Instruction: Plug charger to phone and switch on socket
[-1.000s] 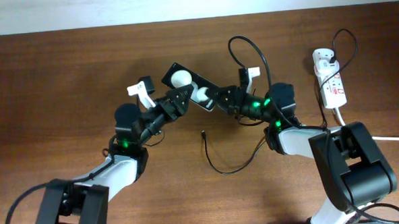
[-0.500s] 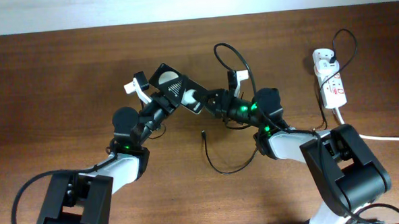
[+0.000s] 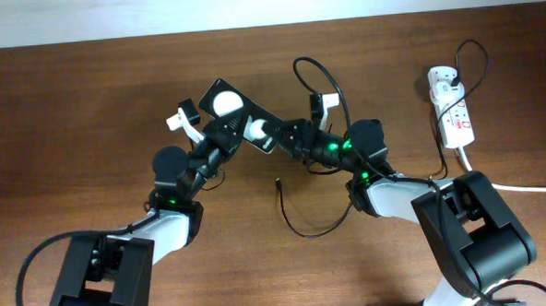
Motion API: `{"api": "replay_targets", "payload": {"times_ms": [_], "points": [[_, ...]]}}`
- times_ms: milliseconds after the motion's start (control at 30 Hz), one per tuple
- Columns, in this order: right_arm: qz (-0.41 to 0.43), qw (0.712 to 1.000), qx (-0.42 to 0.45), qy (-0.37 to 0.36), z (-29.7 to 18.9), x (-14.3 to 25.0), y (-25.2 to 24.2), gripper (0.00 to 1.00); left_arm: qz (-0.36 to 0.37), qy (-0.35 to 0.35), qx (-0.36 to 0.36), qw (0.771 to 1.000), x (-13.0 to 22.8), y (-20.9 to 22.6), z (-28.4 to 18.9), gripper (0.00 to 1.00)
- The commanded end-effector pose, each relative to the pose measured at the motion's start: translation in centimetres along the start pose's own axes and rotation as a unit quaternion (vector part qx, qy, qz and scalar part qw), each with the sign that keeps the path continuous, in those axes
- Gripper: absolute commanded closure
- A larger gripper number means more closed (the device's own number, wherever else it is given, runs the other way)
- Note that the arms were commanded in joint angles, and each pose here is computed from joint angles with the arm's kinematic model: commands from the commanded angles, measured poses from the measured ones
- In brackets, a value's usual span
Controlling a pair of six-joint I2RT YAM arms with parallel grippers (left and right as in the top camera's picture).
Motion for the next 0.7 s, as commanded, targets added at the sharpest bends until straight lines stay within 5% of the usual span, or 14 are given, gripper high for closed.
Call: {"api": "replay_targets", "payload": {"times_ms": [0, 33, 100, 200, 500, 667], "points": [[-0.036, 0.999, 0.003, 0.030, 0.3, 0.8, -0.4, 0.59, 0.028, 0.017, 0.030, 0.999, 0.3, -1.3, 0.3, 1.00], [-0.069, 0.997, -0.010, 0.036, 0.2, 0.9, 0.0, 0.34, 0.028, 0.017, 0.030, 0.999, 0.2, -1.3, 0.3, 1.00], [-0.133, 0.989, -0.049, 0.042, -0.3, 0.5, 1.2, 0.04, 0.008, 0.019, 0.030, 0.999, 0.3, -1.3, 0.3, 1.00], [-0.189, 0.976, -0.085, 0.060, -3.2, -1.6, 2.2, 0.02, -0.011, 0.018, 0.029, 0.999, 0.2, -1.3, 0.3, 1.00], [-0.110, 0.991, 0.042, 0.060, -9.5, -1.9, -5.4, 0.02, -0.168, 0.111, -0.068, 0.977, -1.0, 2.0, -1.0, 1.00], [-0.110, 0.991, 0.071, 0.038, -9.6, -2.2, -6.1, 0.02, -0.186, 0.193, -0.054, 0.962, -5.8, -0.4, 1.1, 1.00]]}}
Point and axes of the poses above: each gripper's point midway between its finger pads, its own z axis out along the fingers, its own y axis along the line the jaws close on, x = y × z, the point moved 9 cm from there along -z, back along the fingers, and after that the axes turned 3 degrees about -z, right-handed, at the moved point
